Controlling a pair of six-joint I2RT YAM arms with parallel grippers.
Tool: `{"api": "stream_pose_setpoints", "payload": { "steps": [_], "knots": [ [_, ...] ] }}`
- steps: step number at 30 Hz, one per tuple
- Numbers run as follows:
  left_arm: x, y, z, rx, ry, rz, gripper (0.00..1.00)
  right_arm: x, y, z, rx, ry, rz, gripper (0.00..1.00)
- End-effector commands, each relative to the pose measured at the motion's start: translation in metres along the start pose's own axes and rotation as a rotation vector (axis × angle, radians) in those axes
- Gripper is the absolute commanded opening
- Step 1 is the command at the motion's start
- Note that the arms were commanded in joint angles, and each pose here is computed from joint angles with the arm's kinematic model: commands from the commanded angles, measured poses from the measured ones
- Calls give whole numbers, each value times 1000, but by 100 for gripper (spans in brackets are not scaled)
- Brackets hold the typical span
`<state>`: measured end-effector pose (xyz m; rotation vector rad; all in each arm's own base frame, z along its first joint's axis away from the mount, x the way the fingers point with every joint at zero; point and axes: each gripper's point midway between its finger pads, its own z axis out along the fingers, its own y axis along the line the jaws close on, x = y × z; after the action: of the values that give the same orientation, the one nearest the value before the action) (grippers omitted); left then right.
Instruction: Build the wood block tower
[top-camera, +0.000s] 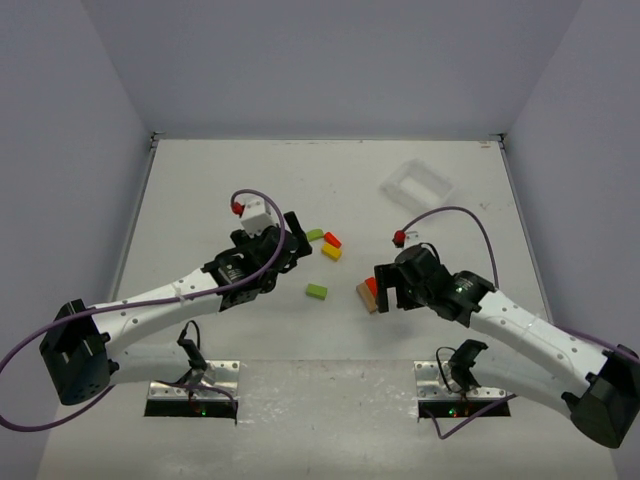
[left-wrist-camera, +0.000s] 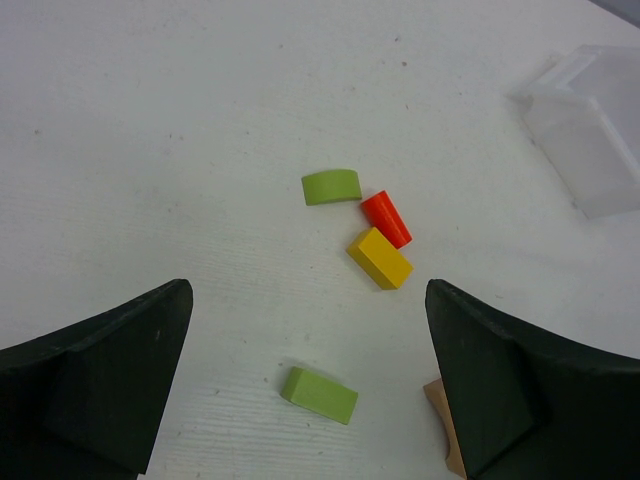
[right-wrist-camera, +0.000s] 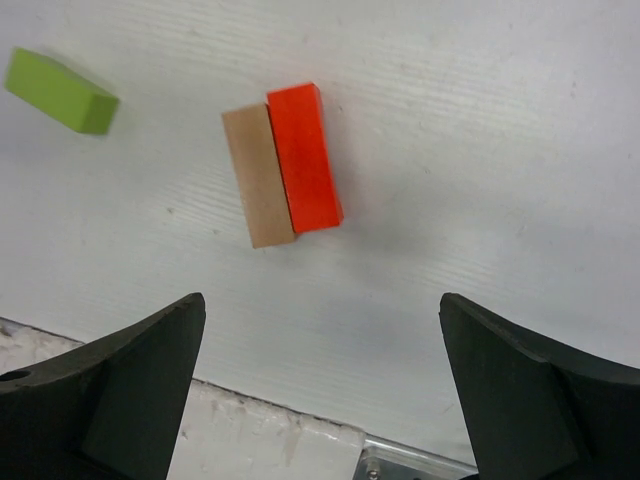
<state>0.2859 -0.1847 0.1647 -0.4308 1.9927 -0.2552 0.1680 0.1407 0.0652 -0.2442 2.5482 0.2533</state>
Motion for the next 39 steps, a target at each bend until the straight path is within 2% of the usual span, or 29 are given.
{"api": "stream_pose_setpoints", "payload": {
  "steps": [1,7,12,14,17,19,21,25,32,39],
  "knots": [
    [-8,-7,1,43,-3,-18,100,-46,20,-16,-66,-127,-46,99],
    [-11,11,11,-7,12,-34,100,-83,33,-10,-50,-148,-177,99],
    [-14,31,18,-34,28,-68,100,-119,72,8,-163,-135,-289,99],
    [-16,40,21,-50,30,-90,100,-117,87,27,-230,-68,-311,99],
    [-11,53,23,-62,42,-109,100,-121,101,54,-280,-10,-453,99],
    [-12,55,22,-58,38,-123,100,-132,107,65,-286,-7,-480,99],
    [-12,59,21,-61,34,-127,100,-135,110,87,-283,30,-495,99],
    [-15,63,20,-73,19,-129,100,-133,114,119,-317,106,-425,99],
    [-16,68,22,-92,11,-131,100,-130,116,144,-351,135,-416,95],
    [-15,68,23,-97,16,-130,100,-127,112,157,-335,133,-443,83]
  ]
}}
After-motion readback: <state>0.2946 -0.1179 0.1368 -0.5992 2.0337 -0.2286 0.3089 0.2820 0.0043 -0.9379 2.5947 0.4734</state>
